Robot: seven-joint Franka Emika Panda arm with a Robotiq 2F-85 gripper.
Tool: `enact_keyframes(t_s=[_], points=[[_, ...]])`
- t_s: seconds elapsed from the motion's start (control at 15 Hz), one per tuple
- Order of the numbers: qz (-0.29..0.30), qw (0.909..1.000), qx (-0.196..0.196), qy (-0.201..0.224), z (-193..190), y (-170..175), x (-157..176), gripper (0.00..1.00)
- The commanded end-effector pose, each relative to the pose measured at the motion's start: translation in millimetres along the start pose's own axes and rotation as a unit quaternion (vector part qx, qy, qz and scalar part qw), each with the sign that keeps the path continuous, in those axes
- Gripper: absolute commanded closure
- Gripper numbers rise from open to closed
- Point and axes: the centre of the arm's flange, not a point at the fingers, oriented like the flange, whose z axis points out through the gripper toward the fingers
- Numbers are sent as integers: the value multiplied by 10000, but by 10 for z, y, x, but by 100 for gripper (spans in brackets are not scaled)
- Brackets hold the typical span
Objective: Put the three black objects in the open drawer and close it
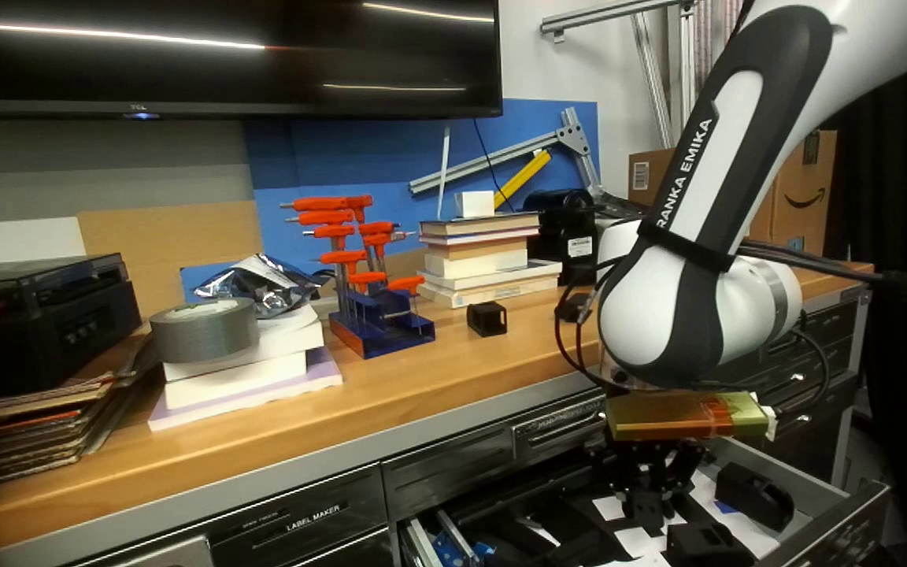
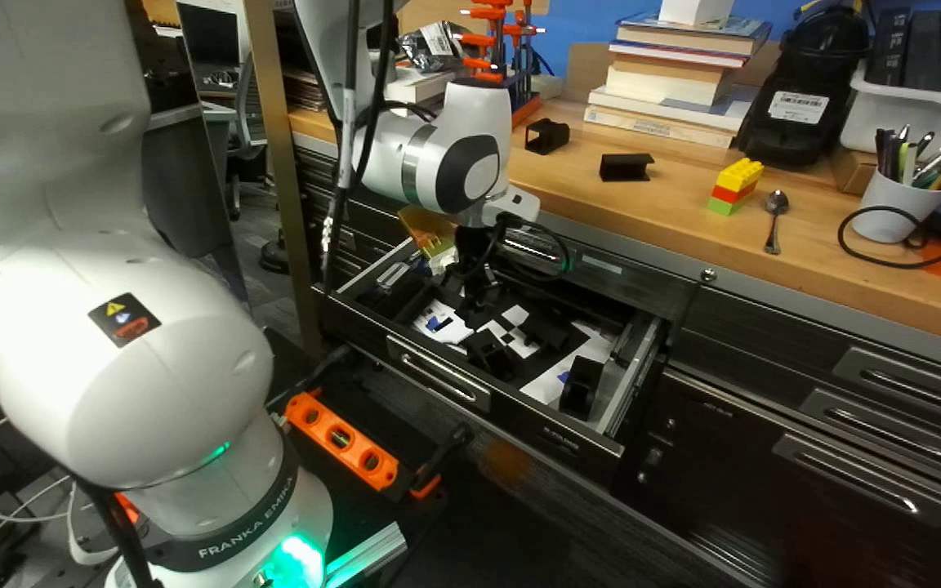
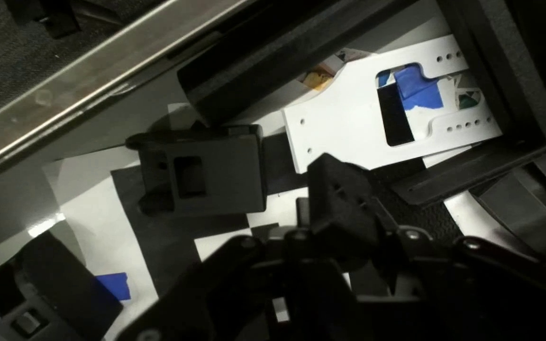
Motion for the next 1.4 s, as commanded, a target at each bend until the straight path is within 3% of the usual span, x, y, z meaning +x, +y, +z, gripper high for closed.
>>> enact_keyframes(t_s=[0.0,0.33,0.4,0.47,0.87,1.13,1.33], points=[[-82,9999,82,33,172,-55,208,79],[-108,9999,111,-31,320,-24,358,79],[-88,9999,126,-64,345,-19,382,57],[-80,9998,137,-87,364,-17,400,44],[-183,9997,102,-147,271,17,490,1],[-295,9992,-75,-247,-65,196,718,0],[-242,9992,-241,-219,-519,371,945,0]])
